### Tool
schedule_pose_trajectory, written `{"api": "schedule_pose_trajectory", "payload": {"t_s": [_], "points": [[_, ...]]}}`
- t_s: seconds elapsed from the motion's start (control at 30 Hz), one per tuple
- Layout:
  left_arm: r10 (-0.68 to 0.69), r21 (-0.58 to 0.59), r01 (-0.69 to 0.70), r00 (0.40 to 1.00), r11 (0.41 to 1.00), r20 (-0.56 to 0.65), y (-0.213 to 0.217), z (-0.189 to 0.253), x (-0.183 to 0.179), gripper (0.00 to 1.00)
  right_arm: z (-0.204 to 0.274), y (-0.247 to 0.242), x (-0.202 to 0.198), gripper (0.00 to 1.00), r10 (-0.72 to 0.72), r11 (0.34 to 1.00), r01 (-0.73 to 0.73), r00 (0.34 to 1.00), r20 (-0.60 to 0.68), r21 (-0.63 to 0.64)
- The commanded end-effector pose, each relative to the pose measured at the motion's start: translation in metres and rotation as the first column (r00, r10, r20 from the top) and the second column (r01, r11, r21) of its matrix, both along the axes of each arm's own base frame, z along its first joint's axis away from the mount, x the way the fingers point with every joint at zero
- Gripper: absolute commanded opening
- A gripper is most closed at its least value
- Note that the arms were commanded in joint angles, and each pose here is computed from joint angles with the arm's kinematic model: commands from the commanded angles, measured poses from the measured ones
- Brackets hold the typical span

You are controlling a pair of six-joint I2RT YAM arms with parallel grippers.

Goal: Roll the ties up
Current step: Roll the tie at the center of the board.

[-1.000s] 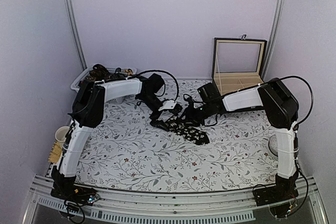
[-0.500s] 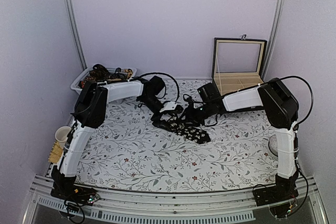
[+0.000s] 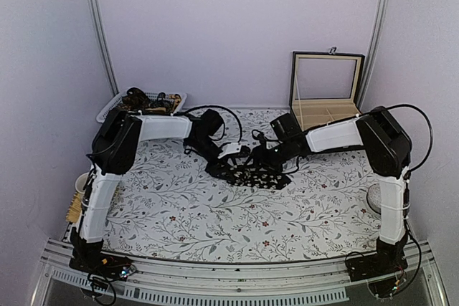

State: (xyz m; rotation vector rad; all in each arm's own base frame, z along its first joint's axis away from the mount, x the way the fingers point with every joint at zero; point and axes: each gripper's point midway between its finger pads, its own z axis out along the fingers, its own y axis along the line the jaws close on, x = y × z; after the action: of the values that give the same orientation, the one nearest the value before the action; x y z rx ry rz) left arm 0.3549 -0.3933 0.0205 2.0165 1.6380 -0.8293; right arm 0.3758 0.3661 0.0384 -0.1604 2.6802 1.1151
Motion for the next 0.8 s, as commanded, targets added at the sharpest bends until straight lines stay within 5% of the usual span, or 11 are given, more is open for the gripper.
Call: {"api": "schedule_pose_trajectory", "payload": {"t_s": [0.0, 0.2, 0.43, 0.77], "points": [[0.181, 0.052, -0.179, 0.983, 0.983, -0.028, 0.003, 0.013, -0.012, 0.49, 0.068, -0.026, -0.001, 0.58, -0.047, 0.998, 0.051, 0.991, 0.126, -0.030], [0.366, 0.118, -0.365, 0.931, 0.923, 0.015, 0.013, 0.011, -0.013, 0.48, 0.095, -0.034, -0.014, 0.59, -0.041, 0.999, 0.041, 0.985, 0.170, 0.004], [0.517, 0.188, -0.537, 0.844, 0.823, 0.144, 0.019, 0.001, 0.001, 0.47, 0.078, -0.012, -0.052, 0.56, 0.044, 0.983, -0.047, 0.999, 0.019, 0.180], [0.475, 0.184, -0.494, 0.869, 0.850, 0.139, 0.008, 0.001, -0.020, 0.46, 0.035, 0.010, -0.042, 0.55, 0.038, 0.978, -0.017, 0.995, -0.097, 0.210]]}}
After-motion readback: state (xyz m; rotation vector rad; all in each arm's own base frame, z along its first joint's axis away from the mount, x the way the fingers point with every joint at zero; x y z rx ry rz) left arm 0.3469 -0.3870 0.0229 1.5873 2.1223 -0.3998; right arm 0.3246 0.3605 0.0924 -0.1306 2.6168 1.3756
